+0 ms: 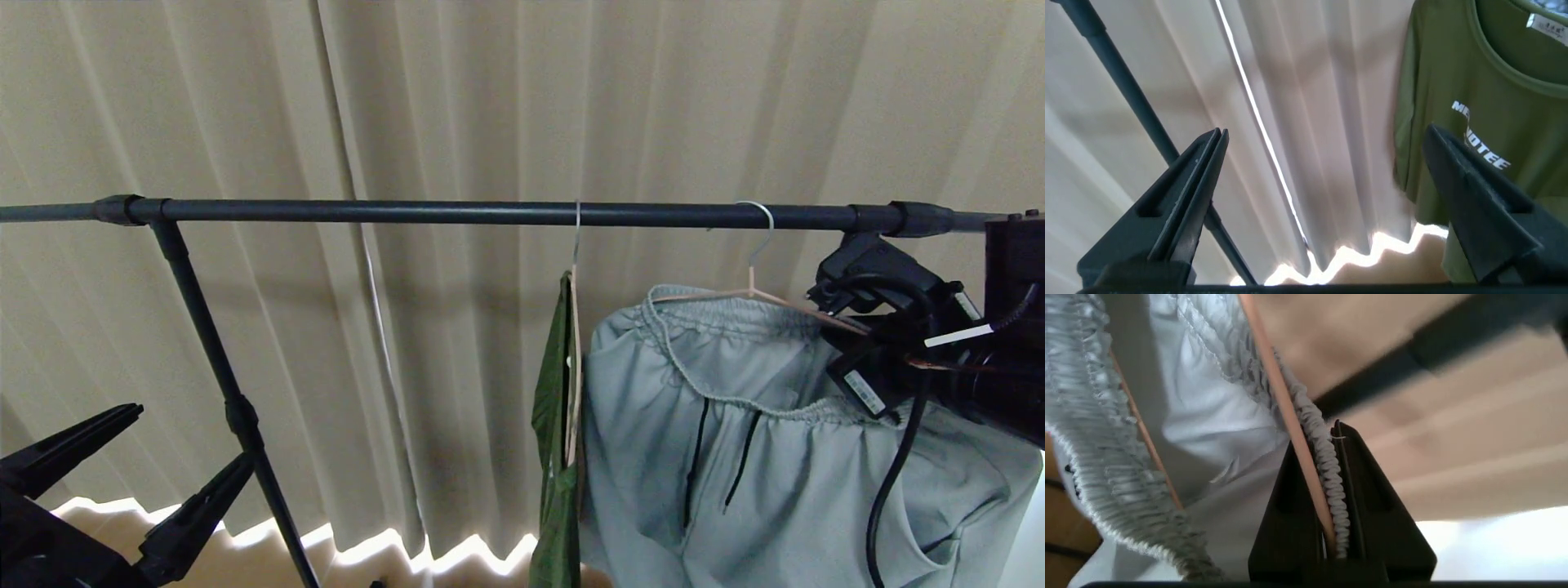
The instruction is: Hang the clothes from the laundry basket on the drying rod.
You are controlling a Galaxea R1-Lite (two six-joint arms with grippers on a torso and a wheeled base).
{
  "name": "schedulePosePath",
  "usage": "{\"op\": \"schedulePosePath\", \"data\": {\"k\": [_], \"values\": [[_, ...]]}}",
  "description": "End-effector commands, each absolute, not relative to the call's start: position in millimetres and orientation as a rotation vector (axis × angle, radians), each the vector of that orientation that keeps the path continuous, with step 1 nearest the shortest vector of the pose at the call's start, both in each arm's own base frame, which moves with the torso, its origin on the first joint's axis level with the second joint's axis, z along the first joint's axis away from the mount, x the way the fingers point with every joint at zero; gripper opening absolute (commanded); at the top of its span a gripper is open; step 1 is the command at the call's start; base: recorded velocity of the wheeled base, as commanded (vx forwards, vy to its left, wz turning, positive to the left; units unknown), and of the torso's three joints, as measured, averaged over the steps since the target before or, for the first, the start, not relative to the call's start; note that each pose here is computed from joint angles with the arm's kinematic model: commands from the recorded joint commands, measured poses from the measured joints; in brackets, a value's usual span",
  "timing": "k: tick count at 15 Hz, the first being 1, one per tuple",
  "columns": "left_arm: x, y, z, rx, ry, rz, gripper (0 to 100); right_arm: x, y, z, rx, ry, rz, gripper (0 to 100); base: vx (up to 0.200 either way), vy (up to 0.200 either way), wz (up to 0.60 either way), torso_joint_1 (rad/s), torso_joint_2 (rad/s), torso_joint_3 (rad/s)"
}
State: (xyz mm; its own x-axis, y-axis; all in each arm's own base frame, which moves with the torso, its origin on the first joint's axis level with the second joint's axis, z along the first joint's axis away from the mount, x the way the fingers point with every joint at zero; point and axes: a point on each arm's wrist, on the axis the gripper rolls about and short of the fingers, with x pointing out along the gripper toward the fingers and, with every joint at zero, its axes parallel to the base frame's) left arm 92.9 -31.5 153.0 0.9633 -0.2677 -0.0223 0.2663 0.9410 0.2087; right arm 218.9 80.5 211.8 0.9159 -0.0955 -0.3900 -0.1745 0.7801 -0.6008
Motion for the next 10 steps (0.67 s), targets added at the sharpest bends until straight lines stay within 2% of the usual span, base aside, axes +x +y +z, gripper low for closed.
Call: {"op": "schedulePosePath", "data": {"k": [1,6,7,10], "values": [[92.7,-31.5,152.7,0.212,-0.006,-0.273,100,216.7,86.8,210.3,-0.673,0.415,0.071,0,0.0,0.0,0.0,0.0,0.0,0.0],[92.9,-31.4,154.6,0.212,-0.015,-0.27,100,213.4,87.7,207.1,-0.666,0.421,0.083,0,0.0,0.0,0.0,0.0,0.0,0.0],[92.9,-31.4,154.6,0.213,-0.015,-0.27,100,212.2,87.4,205.7,-0.666,0.424,0.095,100,0.0,0.0,0.0,0.0,0.0,0.0],[92.3,-31.1,154.5,0.214,-0.017,-0.27,100,209.8,87.3,207.1,-0.647,0.395,0.133,100,0.0,0.0,0.0,0.0,0.0,0.0]]}}
